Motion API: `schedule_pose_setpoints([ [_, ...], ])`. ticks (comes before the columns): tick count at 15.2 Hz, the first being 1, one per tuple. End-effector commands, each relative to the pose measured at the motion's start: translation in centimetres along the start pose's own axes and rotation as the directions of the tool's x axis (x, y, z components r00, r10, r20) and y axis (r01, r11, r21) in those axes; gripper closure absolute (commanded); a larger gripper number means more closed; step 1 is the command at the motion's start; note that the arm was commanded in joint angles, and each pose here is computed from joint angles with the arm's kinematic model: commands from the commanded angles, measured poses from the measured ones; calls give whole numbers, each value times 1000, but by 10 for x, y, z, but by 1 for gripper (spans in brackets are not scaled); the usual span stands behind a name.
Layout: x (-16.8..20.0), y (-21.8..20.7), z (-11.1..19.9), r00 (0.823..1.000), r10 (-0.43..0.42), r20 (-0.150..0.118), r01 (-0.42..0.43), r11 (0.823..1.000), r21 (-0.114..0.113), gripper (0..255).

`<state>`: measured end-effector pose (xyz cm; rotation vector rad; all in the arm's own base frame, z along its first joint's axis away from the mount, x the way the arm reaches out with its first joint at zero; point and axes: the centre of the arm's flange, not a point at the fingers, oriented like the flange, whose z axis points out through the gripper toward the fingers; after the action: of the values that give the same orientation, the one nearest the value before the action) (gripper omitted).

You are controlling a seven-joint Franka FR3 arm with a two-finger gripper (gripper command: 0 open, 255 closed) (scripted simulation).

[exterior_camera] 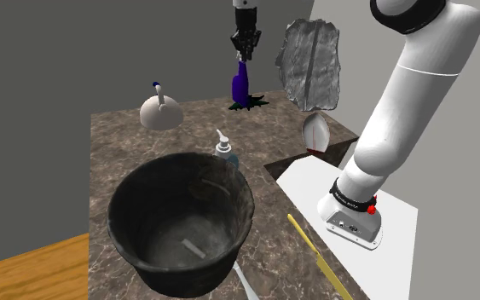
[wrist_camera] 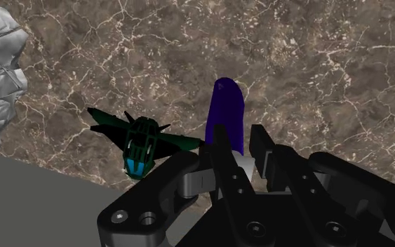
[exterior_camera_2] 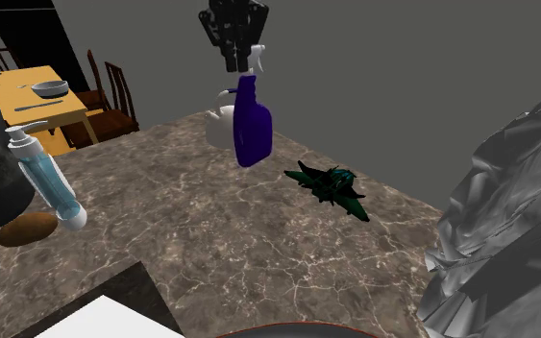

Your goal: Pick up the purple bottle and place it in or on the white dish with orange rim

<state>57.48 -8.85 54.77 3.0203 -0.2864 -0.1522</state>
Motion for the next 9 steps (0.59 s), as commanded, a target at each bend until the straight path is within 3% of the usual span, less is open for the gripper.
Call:
schedule_pose_setpoints([
  [1, -17, 17, -3, 1000, 0, 0, 0, 1000, 0, 255],
  [9, -91, 92, -13, 1000, 0, 0, 0, 1000, 0, 255],
])
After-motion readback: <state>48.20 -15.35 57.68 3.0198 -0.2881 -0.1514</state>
